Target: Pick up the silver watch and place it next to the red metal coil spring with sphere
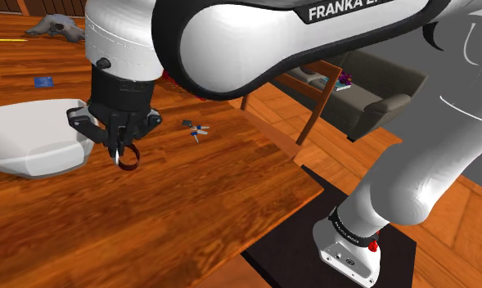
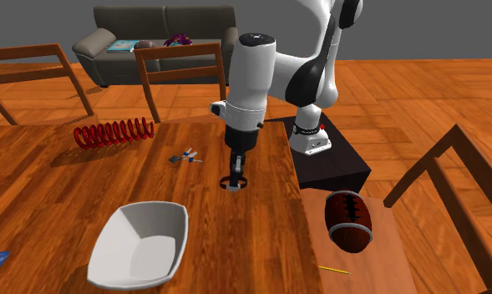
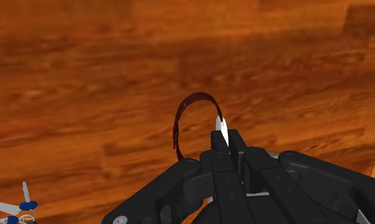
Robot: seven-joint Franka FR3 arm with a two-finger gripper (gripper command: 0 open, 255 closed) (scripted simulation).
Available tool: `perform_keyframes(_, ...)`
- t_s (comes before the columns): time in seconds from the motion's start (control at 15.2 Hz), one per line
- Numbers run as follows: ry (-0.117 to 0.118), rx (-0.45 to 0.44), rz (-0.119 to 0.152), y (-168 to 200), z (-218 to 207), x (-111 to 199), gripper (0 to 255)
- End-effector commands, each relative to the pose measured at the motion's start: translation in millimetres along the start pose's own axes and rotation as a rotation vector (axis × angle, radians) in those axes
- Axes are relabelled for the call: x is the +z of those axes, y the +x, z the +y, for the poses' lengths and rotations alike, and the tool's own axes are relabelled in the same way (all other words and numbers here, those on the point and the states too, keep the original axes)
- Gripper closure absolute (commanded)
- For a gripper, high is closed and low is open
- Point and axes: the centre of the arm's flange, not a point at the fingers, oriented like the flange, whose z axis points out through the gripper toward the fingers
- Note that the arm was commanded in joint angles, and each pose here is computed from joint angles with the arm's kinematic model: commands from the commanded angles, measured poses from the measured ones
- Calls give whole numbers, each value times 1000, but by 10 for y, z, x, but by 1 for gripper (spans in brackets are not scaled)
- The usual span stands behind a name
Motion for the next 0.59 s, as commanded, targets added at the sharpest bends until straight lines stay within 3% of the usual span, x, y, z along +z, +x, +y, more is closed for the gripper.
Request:
perform_keyframes(0.0,0,0,0,10,-14,-100,255)
perform_keyframes(0.13,0,0,0,20,-27,-161,255)
perform_keyframes(0.53,0,0,0,466,624,-230,255)
